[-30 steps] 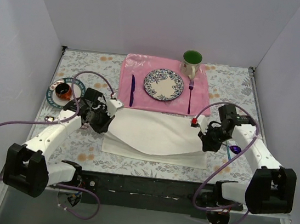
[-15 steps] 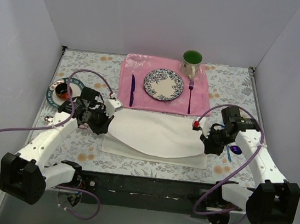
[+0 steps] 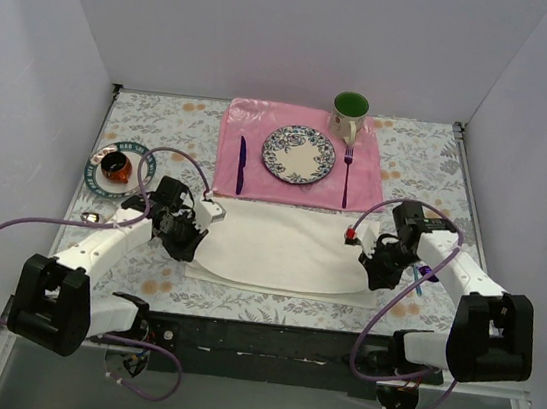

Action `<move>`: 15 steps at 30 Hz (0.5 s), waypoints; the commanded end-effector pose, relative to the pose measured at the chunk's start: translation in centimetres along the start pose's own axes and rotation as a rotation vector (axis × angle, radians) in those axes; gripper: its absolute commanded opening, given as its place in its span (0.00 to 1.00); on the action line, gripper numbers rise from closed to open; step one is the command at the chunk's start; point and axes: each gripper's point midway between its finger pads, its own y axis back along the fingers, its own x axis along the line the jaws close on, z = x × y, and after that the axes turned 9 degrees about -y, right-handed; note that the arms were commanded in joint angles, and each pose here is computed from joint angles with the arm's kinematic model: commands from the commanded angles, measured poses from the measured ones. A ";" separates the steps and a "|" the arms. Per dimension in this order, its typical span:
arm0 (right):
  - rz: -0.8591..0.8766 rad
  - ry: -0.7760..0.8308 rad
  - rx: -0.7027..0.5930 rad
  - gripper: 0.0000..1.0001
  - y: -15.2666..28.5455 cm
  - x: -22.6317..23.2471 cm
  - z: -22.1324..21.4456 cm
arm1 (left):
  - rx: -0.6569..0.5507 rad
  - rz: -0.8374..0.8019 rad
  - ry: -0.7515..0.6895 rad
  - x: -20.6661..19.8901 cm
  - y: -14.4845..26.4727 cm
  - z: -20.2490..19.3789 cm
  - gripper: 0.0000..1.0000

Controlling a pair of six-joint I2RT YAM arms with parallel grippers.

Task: Fold the napkin into a case and place the utensils inside
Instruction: Fold the rectangle-folded napkin at the center of the board.

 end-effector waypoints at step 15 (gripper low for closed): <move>-0.004 0.017 0.029 0.01 -0.8 -0.6 -0.7 | -0.003 0.030 -0.037 0.5 -0.6 -0.4 0.00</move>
